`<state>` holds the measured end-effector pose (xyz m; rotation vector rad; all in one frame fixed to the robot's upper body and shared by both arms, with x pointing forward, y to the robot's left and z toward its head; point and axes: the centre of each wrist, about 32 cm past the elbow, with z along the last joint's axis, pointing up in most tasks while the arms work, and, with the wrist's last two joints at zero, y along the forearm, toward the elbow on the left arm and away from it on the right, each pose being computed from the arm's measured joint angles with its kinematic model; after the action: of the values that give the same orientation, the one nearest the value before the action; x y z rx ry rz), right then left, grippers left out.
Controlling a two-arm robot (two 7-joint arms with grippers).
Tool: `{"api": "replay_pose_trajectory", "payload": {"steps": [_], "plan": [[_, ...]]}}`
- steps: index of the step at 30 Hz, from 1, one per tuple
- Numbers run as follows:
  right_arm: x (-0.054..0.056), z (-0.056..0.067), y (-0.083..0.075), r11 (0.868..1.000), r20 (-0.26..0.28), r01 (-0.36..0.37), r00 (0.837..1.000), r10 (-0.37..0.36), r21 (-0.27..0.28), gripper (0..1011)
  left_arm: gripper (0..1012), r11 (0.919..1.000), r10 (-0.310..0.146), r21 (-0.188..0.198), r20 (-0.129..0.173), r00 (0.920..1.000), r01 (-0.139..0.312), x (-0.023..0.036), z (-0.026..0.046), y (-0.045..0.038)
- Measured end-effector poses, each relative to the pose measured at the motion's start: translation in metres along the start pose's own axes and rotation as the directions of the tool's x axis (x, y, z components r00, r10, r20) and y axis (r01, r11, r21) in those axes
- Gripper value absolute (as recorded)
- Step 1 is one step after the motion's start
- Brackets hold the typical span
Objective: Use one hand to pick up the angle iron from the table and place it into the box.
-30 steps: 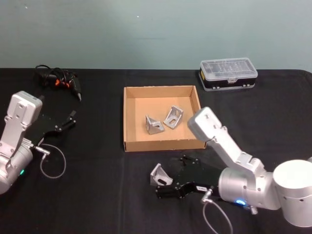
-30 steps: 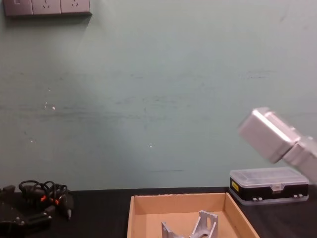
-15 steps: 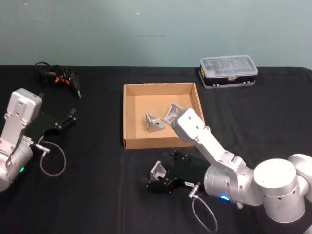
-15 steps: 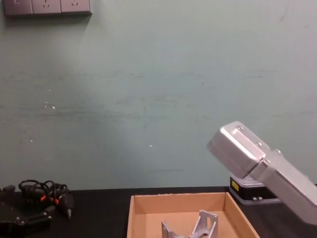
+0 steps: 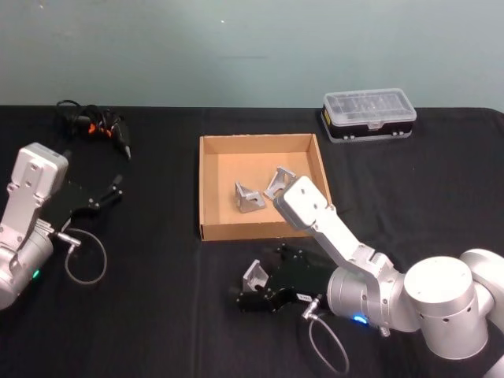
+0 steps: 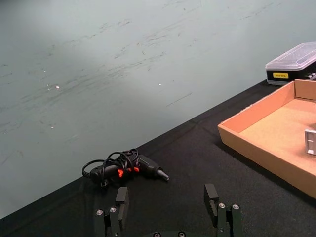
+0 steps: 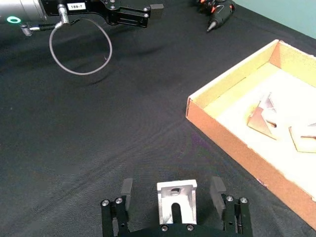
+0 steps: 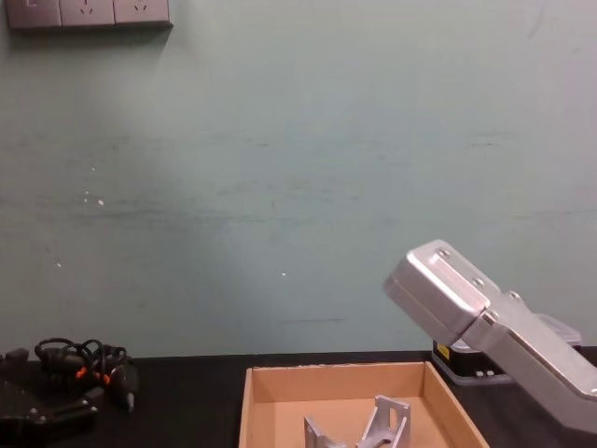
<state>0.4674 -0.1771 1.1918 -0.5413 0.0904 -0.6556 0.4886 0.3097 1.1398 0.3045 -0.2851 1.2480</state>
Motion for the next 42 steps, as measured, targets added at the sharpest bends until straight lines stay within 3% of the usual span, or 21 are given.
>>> {"api": "replay_pose_trajectory", "payload": {"steps": [10,14,19,34,42], "plan": [[0.0,0.0,-0.001,1.0,0.002,-0.001,1.0,0.001,0.003,788,1000,1.0,0.0,0.0,0.0,1.0,0.0,0.0,0.0,0.0],[0.0,0.0,-0.001,1.0,0.002,-0.002,1.0,0.002,0.004,605,1000,1.0,0.0,0.0,0.0,1.0,0.0,0.0,0.0,0.0],[0.0,0.0,-0.001,1.0,0.002,-0.002,1.0,0.002,0.004,470,1000,1.0,0.0,0.0,0.0,1.0,0.0,0.0,0.0,0.0],[0.0,0.001,-0.002,1.0,0.003,-0.004,1.0,0.004,0.012,453,1000,1.0,0.0,0.0,0.0,1.0,0.0,0.0,0.0,0.0],[0.007,0.014,-0.012,0.998,-0.003,-0.005,1.0,0.005,0.07,453,1000,1.0,0.0,0.0,0.0,1.0,0.0,0.0,0.0,0.0]]}}
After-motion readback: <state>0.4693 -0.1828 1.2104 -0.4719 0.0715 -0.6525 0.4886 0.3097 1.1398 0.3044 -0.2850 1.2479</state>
